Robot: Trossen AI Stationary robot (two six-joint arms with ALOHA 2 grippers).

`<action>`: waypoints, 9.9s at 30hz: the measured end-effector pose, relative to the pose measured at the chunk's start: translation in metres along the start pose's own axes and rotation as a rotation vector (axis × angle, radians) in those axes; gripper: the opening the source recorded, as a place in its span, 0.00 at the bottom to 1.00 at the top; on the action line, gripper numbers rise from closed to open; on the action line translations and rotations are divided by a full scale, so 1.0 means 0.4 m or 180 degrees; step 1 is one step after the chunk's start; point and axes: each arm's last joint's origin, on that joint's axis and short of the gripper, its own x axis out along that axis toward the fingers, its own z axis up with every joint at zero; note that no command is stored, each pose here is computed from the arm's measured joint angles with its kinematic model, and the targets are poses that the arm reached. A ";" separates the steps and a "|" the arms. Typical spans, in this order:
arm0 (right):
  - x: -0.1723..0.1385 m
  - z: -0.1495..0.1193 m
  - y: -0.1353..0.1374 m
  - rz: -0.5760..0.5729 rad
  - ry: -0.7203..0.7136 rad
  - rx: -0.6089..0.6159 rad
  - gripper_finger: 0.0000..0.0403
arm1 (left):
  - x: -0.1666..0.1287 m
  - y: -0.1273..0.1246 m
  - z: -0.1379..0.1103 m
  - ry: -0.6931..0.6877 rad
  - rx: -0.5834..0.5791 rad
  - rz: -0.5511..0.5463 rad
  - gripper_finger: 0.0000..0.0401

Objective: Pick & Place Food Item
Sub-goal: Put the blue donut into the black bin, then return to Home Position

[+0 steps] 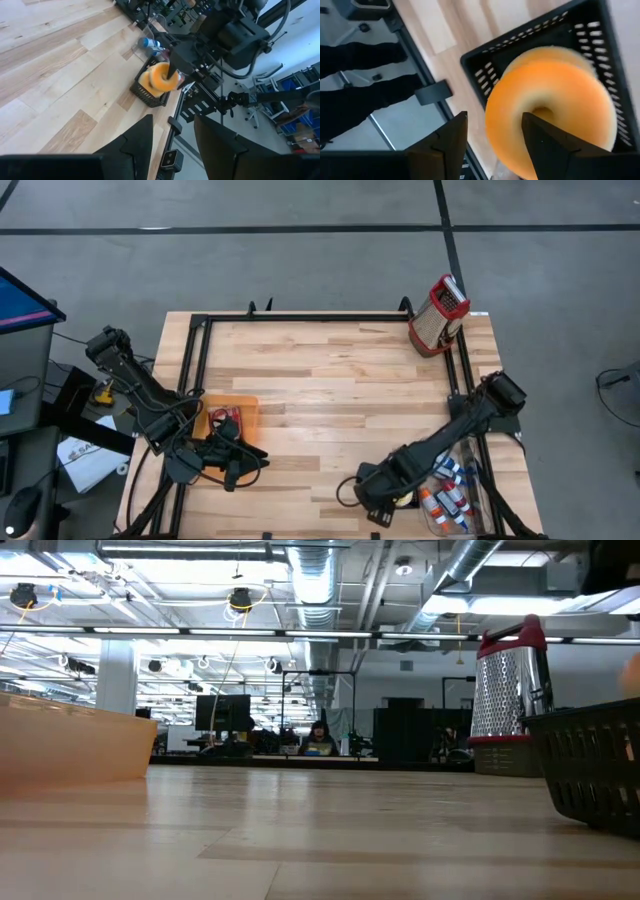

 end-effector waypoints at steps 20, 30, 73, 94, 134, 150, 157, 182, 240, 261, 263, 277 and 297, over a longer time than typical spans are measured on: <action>-0.013 0.064 -0.023 0.0118 -0.0197 -0.0062 0.47 | 0.001 0.001 0.001 -0.0006 -0.0007 0.0005 0.35; -0.024 0.020 -0.020 -0.0175 0.0040 -0.0061 0.48 | 0.001 0.001 0.002 -0.0040 0.0000 0.0020 0.35; -0.005 0.104 0.010 -0.0465 -0.0084 -0.0054 0.62 | 0.000 -0.006 0.002 -0.0043 -0.0059 -0.0045 0.35; -0.005 -0.019 0.096 -0.0272 -0.0404 0.0276 0.62 | -0.001 -0.006 0.001 -0.0033 -0.0047 -0.0049 0.35; 0.075 0.023 0.040 -0.0827 0.0302 0.0190 0.40 | -0.009 -0.012 -0.007 0.0067 -0.0037 -0.0139 0.35; 0.018 0.064 0.069 -0.0592 0.0057 -0.0019 0.44 | -0.008 -0.012 -0.007 0.0065 -0.0038 -0.0137 0.35; 0.018 0.048 0.066 -0.0692 0.0129 0.0023 0.49 | -0.008 -0.012 -0.008 0.0067 0.0011 -0.0132 0.35; -0.128 0.122 0.104 -0.0452 -0.1394 -0.0006 0.50 | -0.025 0.000 -0.025 -0.0055 0.0830 0.0063 0.35; -0.246 0.049 0.104 -0.0455 -0.2459 0.0478 0.46 | -0.096 0.572 0.048 -0.0786 0.1950 0.0061 0.35; -0.330 0.462 -0.155 0.0637 -0.3025 -0.2333 0.37 | -0.064 0.576 0.044 -0.0558 0.1540 0.0205 0.35; -0.388 0.440 -0.182 0.0763 -0.3247 -0.2423 0.37 | -0.062 0.577 0.043 -0.0536 0.1544 0.0220 0.35; -0.261 0.104 -0.452 0.0125 -0.4713 -0.2246 0.38 | -0.052 0.582 0.038 -0.0412 0.1562 0.0303 0.35; -0.080 -0.127 -0.667 -0.0240 -0.5146 -0.1768 0.38 | -0.051 0.581 0.039 -0.0418 0.1561 0.0299 0.35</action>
